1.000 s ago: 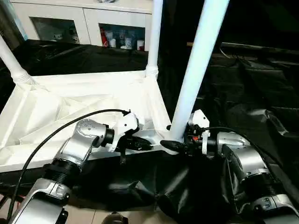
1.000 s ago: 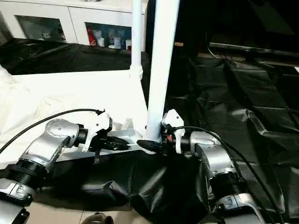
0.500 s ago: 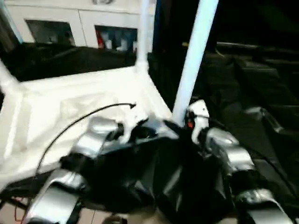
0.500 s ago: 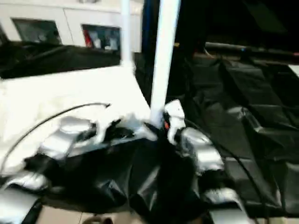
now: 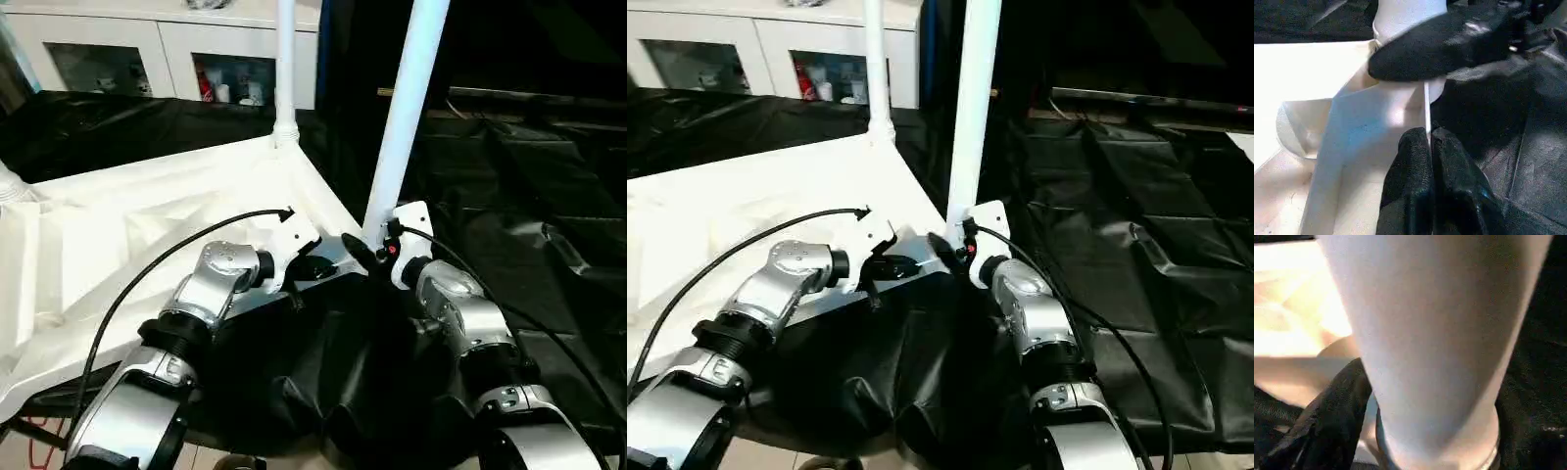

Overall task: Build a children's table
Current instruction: Rotate leg to tighten

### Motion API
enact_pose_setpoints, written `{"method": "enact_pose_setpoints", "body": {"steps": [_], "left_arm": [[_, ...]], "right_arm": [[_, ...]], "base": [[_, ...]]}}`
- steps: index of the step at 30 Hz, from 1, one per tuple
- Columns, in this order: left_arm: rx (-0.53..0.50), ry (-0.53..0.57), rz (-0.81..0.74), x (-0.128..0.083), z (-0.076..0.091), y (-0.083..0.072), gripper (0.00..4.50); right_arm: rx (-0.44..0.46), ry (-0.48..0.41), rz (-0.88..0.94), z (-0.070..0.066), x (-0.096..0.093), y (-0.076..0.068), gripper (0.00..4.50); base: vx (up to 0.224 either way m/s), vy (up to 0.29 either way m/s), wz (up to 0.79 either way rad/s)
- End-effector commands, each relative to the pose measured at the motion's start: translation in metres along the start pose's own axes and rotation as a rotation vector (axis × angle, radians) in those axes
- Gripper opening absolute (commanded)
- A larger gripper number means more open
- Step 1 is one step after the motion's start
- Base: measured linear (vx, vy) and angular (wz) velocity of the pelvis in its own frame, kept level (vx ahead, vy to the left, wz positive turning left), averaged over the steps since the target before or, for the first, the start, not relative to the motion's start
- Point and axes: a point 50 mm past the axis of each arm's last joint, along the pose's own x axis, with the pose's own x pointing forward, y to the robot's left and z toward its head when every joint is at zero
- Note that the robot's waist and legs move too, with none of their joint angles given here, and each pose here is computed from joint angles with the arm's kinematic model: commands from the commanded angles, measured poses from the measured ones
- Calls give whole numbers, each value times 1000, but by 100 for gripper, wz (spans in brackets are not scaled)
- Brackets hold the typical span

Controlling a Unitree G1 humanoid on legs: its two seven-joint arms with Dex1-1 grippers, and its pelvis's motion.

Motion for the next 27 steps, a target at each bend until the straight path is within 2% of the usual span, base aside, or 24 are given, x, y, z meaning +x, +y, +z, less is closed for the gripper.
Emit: {"method": "enact_pose_setpoints", "body": {"steps": [1, 6, 9, 13, 15, 17, 18, 21, 27], "left_arm": [[84, -171, -41, -1, 29, -3, 0], [103, -149, -137, -13, 20, -6, 0], [99, -129, -234, -24, 14, -10, 0], [99, -97, -280, -33, 9, -12, 0], [92, -88, -306, -36, 6, -14, 0], [92, -76, -324, -38, 4, -15, 0], [91, -69, -335, -39, 3, -16, 0], [90, -57, -351, -42, 1, -18, 0], [93, -50, -325, -43, 0, -15, 0]], "right_arm": [[-40, 47, 275, -7, 5, 34, 396], [-105, 48, 407, -4, -19, 23, 396], [-121, 78, 513, -4, -36, 15, 396], [-124, 115, 579, -4, -46, 11, 396], [-137, 126, 596, -3, -48, 9, 396], [-143, 131, 596, -3, -48, 9, 366], [-143, 133, 599, -3, -48, 9, 366], [-144, 135, 611, -4, -46, 14, 352], [-125, 135, 639, -8, -45, 23, 294]], "base": [[0, 0, 0], [0, 0, 0], [0, 0, 0], [0, 0, 0], [0, 0, 0], [0, 0, 0], [0, 0, 0], [0, 0, 0], [0, 0, 0]]}}
